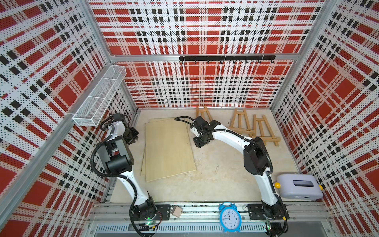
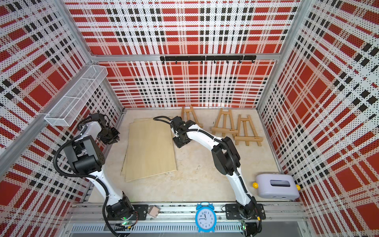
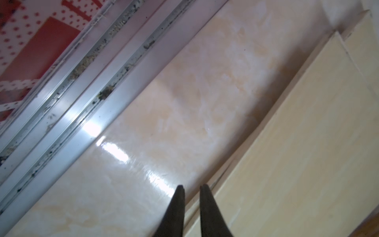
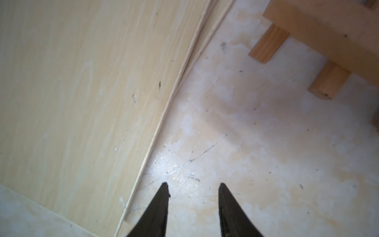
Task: Disassemble the easel
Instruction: Adjust the drawing board at the center of the board.
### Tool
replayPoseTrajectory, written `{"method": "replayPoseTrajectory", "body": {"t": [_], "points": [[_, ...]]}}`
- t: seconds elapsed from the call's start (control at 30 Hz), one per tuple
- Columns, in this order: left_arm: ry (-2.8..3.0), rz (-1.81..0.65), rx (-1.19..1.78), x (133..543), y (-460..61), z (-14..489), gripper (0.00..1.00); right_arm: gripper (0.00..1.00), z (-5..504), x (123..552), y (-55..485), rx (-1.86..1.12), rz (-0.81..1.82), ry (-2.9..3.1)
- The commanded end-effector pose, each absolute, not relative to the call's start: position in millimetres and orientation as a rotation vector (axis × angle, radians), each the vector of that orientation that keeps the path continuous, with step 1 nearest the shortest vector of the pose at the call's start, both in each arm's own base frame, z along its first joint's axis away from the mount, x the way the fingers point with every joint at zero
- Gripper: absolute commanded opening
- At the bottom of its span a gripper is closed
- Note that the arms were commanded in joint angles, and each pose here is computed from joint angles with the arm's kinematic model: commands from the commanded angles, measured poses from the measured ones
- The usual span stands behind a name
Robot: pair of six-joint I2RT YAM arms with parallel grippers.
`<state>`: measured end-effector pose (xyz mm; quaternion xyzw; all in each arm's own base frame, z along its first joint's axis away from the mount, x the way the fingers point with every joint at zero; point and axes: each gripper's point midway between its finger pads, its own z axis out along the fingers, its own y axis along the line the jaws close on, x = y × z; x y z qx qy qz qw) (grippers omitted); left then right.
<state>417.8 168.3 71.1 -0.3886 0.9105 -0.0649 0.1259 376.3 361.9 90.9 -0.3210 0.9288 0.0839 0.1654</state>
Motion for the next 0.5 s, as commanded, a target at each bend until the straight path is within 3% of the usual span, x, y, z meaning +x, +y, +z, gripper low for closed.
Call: {"method": "replayPoseTrajectory", "body": {"t": [0.0, 0.47], "points": [[2.700, -0.198, -1.096, 431, 163, 60, 0.20, 0.43, 82, 386, 360, -0.898, 0.161, 2.666], [2.760, -0.230, -1.045, 479, 160, 30, 0.20, 0.43, 62, 391, 379, -0.903, 0.190, 2.715]]}}
